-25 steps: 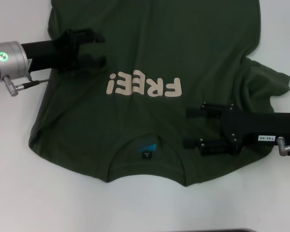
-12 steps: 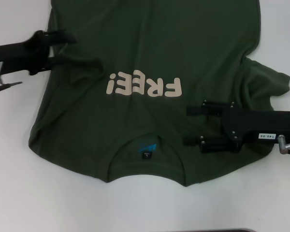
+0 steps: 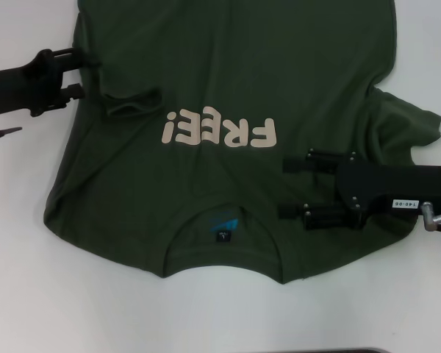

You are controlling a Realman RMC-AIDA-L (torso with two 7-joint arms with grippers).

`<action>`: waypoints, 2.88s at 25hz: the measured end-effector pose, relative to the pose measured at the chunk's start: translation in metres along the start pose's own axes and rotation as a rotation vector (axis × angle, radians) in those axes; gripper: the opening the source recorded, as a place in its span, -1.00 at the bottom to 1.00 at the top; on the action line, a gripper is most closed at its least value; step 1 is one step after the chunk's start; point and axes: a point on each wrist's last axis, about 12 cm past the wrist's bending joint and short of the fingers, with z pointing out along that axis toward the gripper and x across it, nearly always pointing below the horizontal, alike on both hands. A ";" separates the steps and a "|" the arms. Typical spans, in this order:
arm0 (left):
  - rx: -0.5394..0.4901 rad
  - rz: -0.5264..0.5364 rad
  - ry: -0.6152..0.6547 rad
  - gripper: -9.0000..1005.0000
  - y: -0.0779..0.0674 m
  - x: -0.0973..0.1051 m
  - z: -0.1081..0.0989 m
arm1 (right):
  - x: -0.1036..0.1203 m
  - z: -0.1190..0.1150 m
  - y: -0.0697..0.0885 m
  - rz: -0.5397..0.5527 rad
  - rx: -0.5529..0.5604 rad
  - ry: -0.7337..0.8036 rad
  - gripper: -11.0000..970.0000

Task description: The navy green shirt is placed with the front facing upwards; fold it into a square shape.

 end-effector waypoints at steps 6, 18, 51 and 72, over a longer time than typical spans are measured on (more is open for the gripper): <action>-0.043 0.022 0.014 0.44 -0.004 0.003 0.016 | 0.000 0.000 0.000 -0.001 0.000 0.000 0.91; 0.056 -0.005 0.018 0.43 -0.024 0.006 0.032 | 0.001 -0.002 0.000 0.003 0.007 -0.001 0.91; -0.020 0.021 -0.041 0.43 -0.009 0.009 0.039 | 0.003 -0.002 0.001 0.008 0.014 -0.003 0.91; 0.093 0.049 -0.027 0.43 -0.016 0.002 0.025 | 0.004 -0.002 0.001 0.012 0.010 -0.002 0.91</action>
